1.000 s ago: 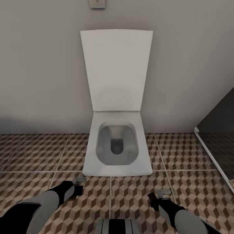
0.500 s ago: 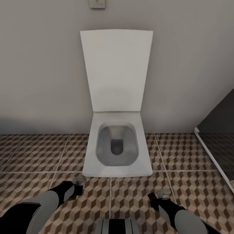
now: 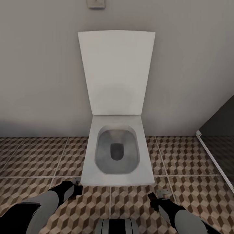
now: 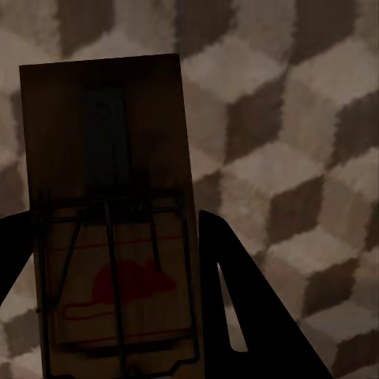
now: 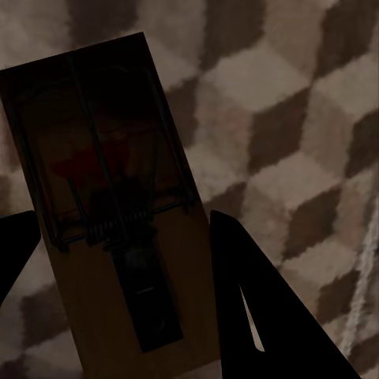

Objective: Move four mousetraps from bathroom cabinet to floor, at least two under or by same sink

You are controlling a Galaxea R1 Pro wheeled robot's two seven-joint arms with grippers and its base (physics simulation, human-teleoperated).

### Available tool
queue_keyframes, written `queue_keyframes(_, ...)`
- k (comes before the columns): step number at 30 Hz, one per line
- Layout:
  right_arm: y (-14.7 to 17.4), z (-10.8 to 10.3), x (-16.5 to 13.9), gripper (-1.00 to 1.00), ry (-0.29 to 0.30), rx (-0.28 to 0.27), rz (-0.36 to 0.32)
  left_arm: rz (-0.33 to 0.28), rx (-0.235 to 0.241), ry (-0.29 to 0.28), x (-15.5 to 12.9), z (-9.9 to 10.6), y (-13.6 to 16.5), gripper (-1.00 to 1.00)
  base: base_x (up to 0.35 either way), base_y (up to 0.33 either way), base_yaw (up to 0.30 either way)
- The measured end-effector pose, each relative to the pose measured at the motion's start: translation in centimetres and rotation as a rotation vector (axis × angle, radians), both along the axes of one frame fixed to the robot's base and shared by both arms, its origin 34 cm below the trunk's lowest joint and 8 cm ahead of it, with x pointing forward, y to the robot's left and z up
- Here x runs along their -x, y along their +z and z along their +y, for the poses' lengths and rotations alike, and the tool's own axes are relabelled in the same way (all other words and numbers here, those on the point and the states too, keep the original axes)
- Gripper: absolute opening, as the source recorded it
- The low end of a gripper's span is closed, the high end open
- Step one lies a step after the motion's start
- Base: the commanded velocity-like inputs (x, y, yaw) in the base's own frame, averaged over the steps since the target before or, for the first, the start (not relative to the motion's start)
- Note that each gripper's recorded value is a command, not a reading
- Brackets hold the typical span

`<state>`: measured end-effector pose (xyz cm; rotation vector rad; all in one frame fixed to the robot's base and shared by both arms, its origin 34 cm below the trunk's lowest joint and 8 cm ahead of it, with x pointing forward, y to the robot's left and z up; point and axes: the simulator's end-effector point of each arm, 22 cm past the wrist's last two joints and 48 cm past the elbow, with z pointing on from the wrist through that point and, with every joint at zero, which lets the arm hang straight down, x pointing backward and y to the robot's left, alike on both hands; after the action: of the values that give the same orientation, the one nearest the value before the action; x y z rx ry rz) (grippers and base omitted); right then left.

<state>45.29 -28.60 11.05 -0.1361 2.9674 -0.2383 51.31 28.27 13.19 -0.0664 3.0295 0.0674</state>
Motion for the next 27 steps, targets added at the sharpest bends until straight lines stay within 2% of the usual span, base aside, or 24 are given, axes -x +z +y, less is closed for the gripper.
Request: queue_keyframes(27, 0.02, -0.08, -0.05, -1.00, 0.000, 0.002, -0.001, 0.000, 0.000, 0.001, 0.00, 0.05, 0.00, -1.00, 0.001, 0.000, 0.000)
